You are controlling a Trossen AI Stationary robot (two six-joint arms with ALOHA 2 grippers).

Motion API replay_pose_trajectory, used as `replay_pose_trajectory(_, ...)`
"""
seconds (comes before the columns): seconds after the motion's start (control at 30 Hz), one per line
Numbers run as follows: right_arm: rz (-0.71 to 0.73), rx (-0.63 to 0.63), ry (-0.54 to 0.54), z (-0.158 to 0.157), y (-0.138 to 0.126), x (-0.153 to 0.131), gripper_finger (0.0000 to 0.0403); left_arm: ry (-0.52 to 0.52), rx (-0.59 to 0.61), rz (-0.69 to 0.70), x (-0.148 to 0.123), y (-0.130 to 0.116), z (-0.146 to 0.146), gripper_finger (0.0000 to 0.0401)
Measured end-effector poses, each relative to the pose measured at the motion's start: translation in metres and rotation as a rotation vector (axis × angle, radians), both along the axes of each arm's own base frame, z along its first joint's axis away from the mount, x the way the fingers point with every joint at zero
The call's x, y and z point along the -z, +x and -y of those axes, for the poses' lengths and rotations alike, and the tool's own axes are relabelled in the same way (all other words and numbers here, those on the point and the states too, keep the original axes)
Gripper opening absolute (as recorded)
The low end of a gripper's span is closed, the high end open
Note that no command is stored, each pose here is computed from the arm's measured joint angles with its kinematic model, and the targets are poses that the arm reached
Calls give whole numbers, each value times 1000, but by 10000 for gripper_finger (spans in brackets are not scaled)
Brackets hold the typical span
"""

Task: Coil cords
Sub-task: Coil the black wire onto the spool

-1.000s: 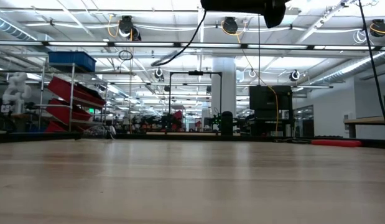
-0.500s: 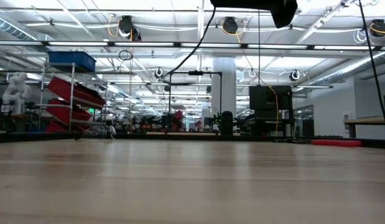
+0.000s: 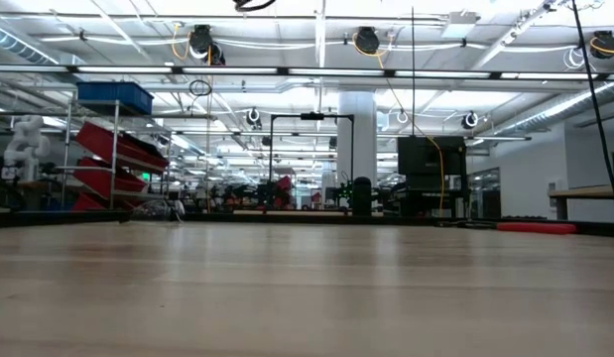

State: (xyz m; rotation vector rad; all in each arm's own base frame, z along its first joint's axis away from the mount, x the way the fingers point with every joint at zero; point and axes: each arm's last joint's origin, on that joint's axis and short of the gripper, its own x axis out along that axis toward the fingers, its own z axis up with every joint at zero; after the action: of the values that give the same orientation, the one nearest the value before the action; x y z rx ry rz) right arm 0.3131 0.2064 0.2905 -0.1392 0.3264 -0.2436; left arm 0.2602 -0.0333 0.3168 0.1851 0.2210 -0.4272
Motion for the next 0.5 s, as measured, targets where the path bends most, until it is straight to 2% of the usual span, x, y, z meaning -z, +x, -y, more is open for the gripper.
replay_pose_trajectory(0.17, -68, 19, -7, -1, -4, -15, 0, 0, 0, -7, 1, 0, 0, 2)
replay_pose_trajectory(0.37, -138, 55, 26, -2, -13, -6, 0, -3, -1, 7, -3, -3, 0, 2)
replay_pose_trajectory(0.5, -125, 72, 4, -5, -17, -6, 0, -14, -1, -26, -1, -5, 0, 2)
